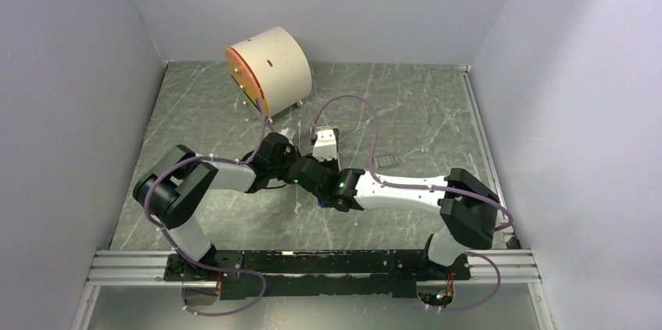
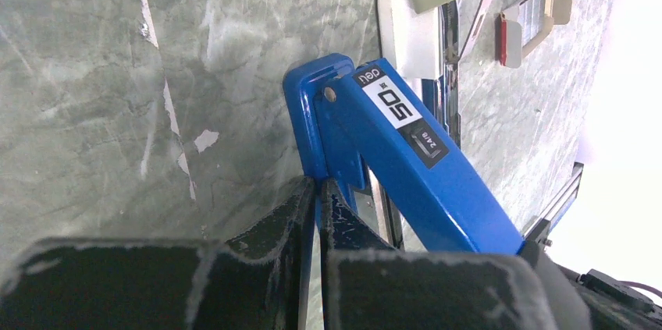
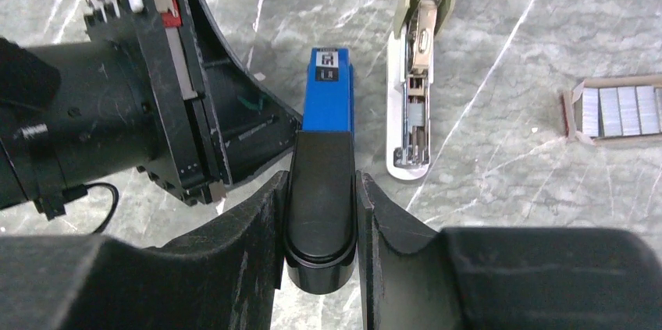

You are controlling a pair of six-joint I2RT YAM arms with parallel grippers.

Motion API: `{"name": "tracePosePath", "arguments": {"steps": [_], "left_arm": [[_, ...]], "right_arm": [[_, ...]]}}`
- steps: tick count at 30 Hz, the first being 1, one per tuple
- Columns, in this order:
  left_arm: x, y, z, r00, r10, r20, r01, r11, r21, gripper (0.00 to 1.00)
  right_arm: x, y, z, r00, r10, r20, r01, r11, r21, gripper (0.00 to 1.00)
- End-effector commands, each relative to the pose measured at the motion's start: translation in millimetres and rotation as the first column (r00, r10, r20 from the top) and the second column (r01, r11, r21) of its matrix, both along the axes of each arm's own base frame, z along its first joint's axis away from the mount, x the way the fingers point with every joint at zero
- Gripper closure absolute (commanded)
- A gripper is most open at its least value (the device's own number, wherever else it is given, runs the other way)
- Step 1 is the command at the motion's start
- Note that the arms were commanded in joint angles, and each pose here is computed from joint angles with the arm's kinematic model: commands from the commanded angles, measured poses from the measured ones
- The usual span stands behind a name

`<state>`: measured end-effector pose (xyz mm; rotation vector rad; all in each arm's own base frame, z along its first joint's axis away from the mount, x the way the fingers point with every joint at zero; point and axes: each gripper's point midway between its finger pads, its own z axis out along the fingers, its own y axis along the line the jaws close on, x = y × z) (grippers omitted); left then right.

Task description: Load the staples into the stapler

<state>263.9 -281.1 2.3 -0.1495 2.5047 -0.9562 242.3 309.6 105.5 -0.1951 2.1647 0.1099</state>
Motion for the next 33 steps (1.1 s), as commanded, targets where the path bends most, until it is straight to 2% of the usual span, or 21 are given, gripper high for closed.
{"name": "tracePosePath", "arguments": {"steps": [1, 16, 21, 27, 33], "left_arm": [[-77.9, 90.1, -100.2, 0.961, 0.074, -0.265, 0.048, 0.902, 0.428, 0.90], [-73.1, 85.1, -89.9, 0.972, 0.056, -0.229, 0.040, 0.917, 0.397, 0.86], [-67.1, 82.7, -74.2, 0.979, 0.062, -0.192, 0.016, 0.925, 0.381, 0.80], [-57.2, 82.8, -51.1, 0.989, 0.058, -0.135, -0.002, 0.924, 0.383, 0.73], [-50.1, 87.7, -29.9, 0.994, 0.065, -0.089, -0.023, 0.914, 0.405, 0.68]], "right_arm": [[-10.3, 16.9, -12.3, 0.999, -0.002, -0.040, 0.005, 0.996, 0.092, 0.86], [-31.0, 11.5, -55.0, 0.995, 0.033, -0.096, -0.031, 0.999, 0.024, 0.84], [-35.0, 9.6, -65.9, 0.989, 0.040, -0.145, -0.043, 0.999, -0.018, 0.77], [-27.1, 6.5, -46.9, 0.984, 0.011, -0.180, -0.013, 1.000, -0.011, 0.66], [-17.9, -0.2, -37.4, 0.965, -0.006, -0.261, -0.002, 1.000, -0.029, 0.48]]}}
